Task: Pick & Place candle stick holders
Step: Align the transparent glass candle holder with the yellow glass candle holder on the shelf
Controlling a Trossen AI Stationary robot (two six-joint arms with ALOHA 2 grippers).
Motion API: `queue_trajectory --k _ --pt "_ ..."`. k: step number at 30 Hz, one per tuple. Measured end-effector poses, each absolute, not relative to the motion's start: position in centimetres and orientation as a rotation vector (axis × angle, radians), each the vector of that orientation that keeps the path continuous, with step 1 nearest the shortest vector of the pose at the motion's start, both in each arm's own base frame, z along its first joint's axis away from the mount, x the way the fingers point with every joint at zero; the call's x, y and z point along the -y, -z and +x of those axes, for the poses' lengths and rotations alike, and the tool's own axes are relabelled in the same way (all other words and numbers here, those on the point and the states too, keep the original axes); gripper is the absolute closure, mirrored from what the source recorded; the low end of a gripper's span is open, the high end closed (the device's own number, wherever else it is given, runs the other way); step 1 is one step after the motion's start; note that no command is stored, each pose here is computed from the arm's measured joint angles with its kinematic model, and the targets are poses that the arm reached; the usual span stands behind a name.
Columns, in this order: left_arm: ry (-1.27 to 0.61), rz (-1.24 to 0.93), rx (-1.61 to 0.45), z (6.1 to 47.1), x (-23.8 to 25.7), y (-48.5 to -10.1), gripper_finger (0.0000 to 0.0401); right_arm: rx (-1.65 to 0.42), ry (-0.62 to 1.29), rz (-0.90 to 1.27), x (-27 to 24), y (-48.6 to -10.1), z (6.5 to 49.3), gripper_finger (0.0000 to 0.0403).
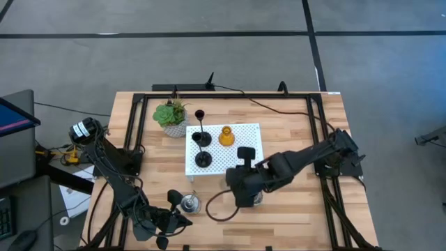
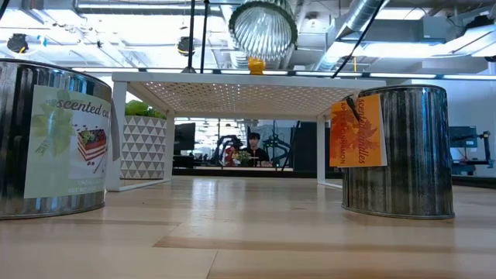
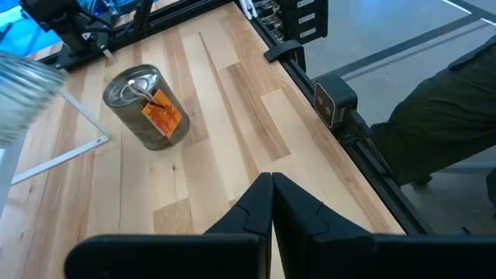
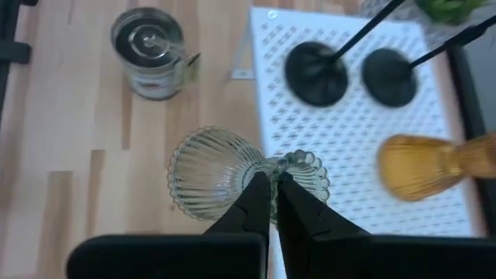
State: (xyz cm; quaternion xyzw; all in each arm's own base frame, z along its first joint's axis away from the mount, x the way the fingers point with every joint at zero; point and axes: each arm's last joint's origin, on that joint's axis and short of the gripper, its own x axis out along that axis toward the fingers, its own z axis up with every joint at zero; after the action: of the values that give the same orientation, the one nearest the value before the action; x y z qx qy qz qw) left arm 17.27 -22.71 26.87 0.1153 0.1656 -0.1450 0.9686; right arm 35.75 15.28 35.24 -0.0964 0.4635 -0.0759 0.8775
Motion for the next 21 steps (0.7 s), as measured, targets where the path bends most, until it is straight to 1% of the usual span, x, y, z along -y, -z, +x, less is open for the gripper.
queue_trajectory --k 4,11,17,21 --pt "0.293 0.233 -0.335 17.3 22.7 -26.9 0.0393 -0.952 0.188 -0.236 -13.8 -36.0 36.2 0.0403" --pt "0.293 0.233 -0.335 17.3 22.7 -26.9 0.0393 -0.978 0.266 -0.286 -11.1 -35.5 37.4 0.0403" --pt "0.293 0.233 -0.335 17.3 22.7 -26.9 0.0393 -1.009 0.313 -0.325 -10.0 -34.8 37.9 0.0403" --pt "0.293 0.233 -0.335 17.3 22.7 -26.9 0.0393 -1.005 0.320 -0.314 -9.5 -34.9 38.1 0.0403"
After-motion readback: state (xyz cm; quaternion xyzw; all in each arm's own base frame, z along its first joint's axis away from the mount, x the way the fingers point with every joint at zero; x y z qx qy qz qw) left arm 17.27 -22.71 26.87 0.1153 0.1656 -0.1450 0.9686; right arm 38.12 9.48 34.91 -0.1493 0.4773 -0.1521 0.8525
